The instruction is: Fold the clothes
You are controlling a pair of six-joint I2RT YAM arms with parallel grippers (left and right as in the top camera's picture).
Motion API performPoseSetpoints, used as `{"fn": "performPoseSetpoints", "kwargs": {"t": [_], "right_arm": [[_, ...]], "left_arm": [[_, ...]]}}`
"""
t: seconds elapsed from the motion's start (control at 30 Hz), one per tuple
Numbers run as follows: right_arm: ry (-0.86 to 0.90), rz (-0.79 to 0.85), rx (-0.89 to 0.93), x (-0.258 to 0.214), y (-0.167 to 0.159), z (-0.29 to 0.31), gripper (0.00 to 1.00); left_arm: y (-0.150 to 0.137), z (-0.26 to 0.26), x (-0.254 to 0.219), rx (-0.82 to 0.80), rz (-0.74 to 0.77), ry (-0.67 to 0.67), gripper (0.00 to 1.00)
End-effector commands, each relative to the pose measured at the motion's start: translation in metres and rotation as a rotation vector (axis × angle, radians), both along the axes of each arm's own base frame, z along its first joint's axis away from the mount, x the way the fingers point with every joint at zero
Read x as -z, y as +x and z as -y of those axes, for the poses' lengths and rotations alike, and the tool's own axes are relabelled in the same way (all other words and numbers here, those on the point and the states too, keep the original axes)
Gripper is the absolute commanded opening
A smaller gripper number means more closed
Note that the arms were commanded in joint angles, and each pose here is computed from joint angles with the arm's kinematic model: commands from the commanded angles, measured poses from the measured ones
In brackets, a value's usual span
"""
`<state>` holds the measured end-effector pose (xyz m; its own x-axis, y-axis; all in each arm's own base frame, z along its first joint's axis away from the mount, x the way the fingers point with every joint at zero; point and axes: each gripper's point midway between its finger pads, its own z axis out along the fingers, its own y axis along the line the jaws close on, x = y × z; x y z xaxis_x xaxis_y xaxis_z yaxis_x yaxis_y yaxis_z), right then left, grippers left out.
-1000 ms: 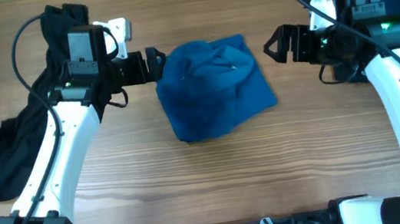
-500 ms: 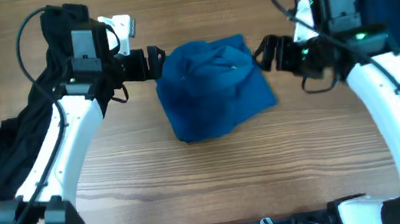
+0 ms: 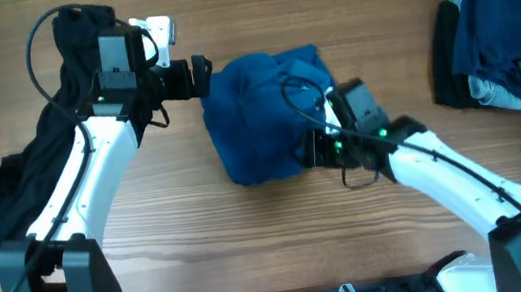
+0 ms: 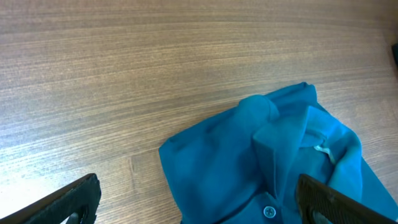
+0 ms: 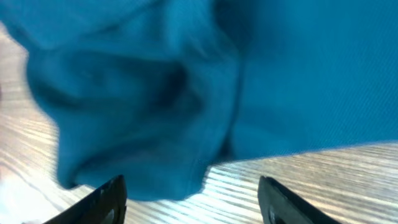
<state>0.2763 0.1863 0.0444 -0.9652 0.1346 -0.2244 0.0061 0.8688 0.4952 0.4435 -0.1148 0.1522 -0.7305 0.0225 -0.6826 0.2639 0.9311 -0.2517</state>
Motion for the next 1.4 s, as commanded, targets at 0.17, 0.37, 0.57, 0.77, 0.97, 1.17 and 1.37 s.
{"fn": "performPoseSetpoints", "kwargs": {"t": [0.17, 0.37, 0.57, 0.77, 0.97, 1.17, 1.37], "right_arm": [[0.095, 0.007, 0.051, 0.017, -0.008, -0.006, 0.61], [0.121, 0.009, 0.011, 0.014, -0.011, -0.012, 0.6], [0.125, 0.039, 0.014, 0.011, -0.005, -0.013, 0.57], [0.062, 0.143, 0.015, 0.009, 0.012, -0.005, 0.57], [-0.007, 0.198, 0.003, 0.011, 0.019, 0.004, 0.56], [-0.001, 0.186, -0.006, 0.022, 0.021, 0.0, 0.54], [0.05, 0.127, -0.072, 0.035, 0.01, -0.012, 0.51]], "left_arm": [[-0.001, -0.004, 0.012, 0.005, -0.028, 0.023, 1.0], [-0.003, -0.004, 0.014, 0.003, -0.042, 0.022, 1.0], [-0.012, -0.005, 0.021, 0.003, -0.088, 0.029, 1.0], [-0.015, -0.006, 0.024, 0.003, -0.105, 0.032, 1.0], [-0.017, -0.006, 0.033, -0.002, -0.136, 0.032, 1.0], [-0.017, -0.006, 0.045, -0.002, -0.164, 0.037, 1.0], [-0.015, -0.012, 0.047, -0.023, -0.163, 0.063, 1.0]]}}
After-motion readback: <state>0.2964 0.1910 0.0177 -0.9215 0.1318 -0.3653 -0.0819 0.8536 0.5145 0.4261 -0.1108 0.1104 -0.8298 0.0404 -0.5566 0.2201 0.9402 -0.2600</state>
